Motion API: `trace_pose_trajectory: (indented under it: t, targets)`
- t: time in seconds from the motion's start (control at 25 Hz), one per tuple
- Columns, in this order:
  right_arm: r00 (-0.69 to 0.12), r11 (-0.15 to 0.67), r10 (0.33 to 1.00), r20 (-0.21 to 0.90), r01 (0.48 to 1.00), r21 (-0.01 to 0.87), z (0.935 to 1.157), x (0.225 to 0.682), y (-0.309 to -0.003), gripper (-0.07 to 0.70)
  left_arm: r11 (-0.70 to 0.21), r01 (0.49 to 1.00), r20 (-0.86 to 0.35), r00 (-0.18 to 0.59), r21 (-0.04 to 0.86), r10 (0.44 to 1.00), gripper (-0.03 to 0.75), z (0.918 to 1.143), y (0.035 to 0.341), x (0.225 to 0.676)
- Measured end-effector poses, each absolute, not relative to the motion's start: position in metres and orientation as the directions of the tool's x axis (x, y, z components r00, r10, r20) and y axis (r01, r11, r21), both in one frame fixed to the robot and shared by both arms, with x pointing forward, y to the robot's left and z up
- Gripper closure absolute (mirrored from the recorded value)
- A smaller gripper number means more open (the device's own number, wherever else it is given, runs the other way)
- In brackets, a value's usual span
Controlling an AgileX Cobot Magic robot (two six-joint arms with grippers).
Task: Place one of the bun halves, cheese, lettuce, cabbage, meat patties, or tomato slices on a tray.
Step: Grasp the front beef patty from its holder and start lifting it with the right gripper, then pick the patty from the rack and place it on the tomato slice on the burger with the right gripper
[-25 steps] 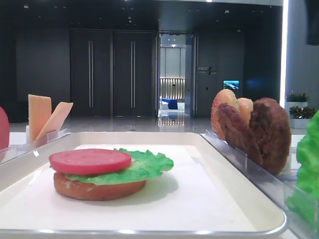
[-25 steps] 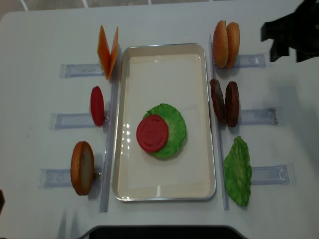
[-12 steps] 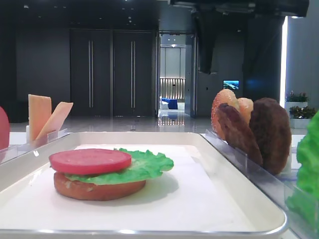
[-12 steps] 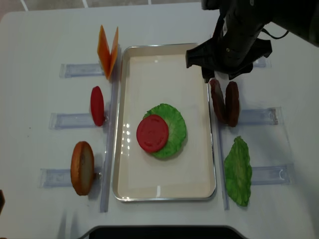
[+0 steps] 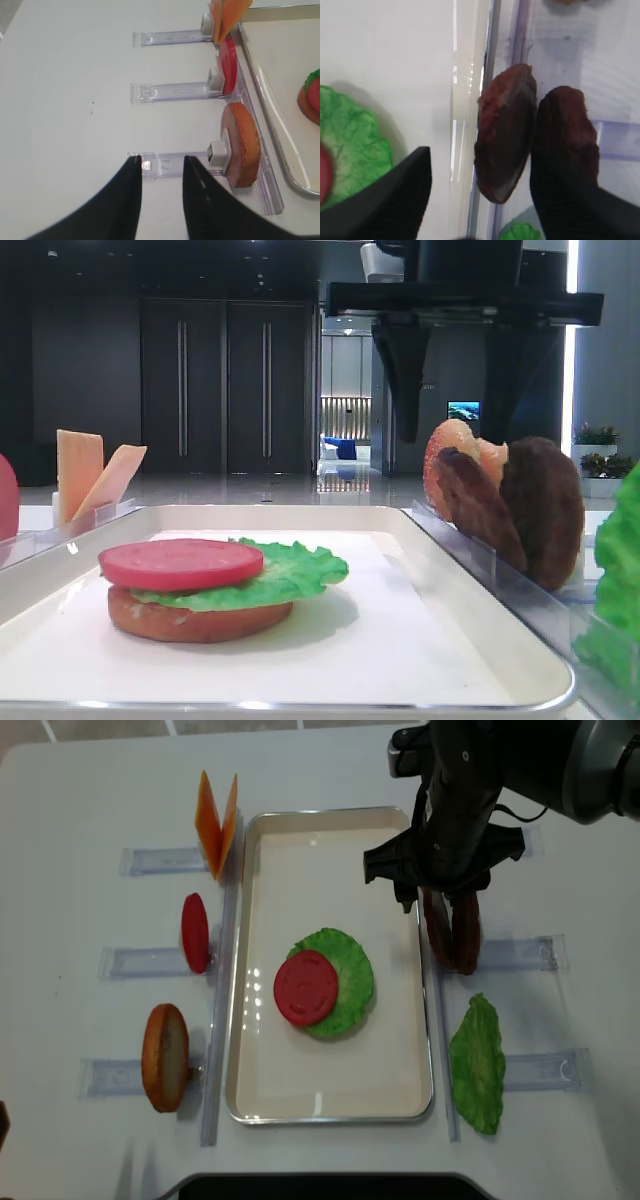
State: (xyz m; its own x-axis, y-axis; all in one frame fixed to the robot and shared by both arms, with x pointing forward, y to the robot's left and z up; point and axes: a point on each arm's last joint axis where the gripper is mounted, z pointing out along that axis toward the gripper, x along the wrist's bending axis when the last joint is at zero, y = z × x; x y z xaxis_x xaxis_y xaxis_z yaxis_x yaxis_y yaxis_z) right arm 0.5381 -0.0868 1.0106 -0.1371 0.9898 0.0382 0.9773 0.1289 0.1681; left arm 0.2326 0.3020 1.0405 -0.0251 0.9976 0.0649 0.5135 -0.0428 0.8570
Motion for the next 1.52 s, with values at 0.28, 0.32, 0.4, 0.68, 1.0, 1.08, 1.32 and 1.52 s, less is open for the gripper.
trace_pose_trajectory:
  t: [0.28, 0.32, 0.4, 0.68, 1.0, 1.08, 1.32, 1.52]
  targets:
    - [-0.138, 0.135, 0.99, 0.013, 0.983, 0.128, 0.988, 0.544, -0.082, 0.222, -0.043, 0.513, 0.065, -0.025, 0.857, 0.998, 0.496, 1.041, 0.302, 0.233]
    - [-0.141, 0.139, 0.99, 0.003, 0.983, 0.122, 0.984, 0.545, -0.082, 0.233, -0.043, 0.513, 0.065, -0.025, 0.857, 0.998, 0.496, 1.041, 0.302, 0.233]
    - [-0.146, 0.148, 0.989, -0.026, 0.981, 0.122, 0.979, 0.548, -0.084, 0.293, -0.043, 0.513, 0.065, -0.025, 0.857, 0.998, 0.496, 1.041, 0.302, 0.233]
    - [-0.15, 0.161, 0.982, -0.118, 0.983, 0.089, 0.988, 0.547, -0.09, 0.54, -0.043, 0.513, 0.065, -0.025, 0.857, 0.998, 0.496, 1.041, 0.302, 0.233]
    - [-0.175, 0.167, 0.984, 0.025, 0.966, 0.198, 1.051, 0.536, -0.065, 0.54, -0.043, 0.513, 0.065, -0.025, 0.857, 0.998, 0.496, 1.041, 0.302, 0.233]
    - [-0.194, 0.178, 0.979, 0.064, 0.964, 0.199, 1.056, 0.531, -0.056, 0.54, -0.043, 0.513, 0.065, -0.025, 0.857, 0.998, 0.496, 1.041, 0.302, 0.233]
    - [-0.323, 0.285, 0.901, 0.288, 0.944, 0.166, 1.06, 0.513, -0.026, 0.54, -0.043, 0.513, 0.065, -0.025, 0.857, 0.998, 0.496, 1.041, 0.302, 0.233]
    - [-0.4, 0.324, 0.802, 0.443, 0.915, 0.24, 1.065, 0.512, -0.008, 0.54, -0.043, 0.513, 0.065, -0.025, 0.857, 0.998, 0.496, 1.041, 0.302, 0.233]
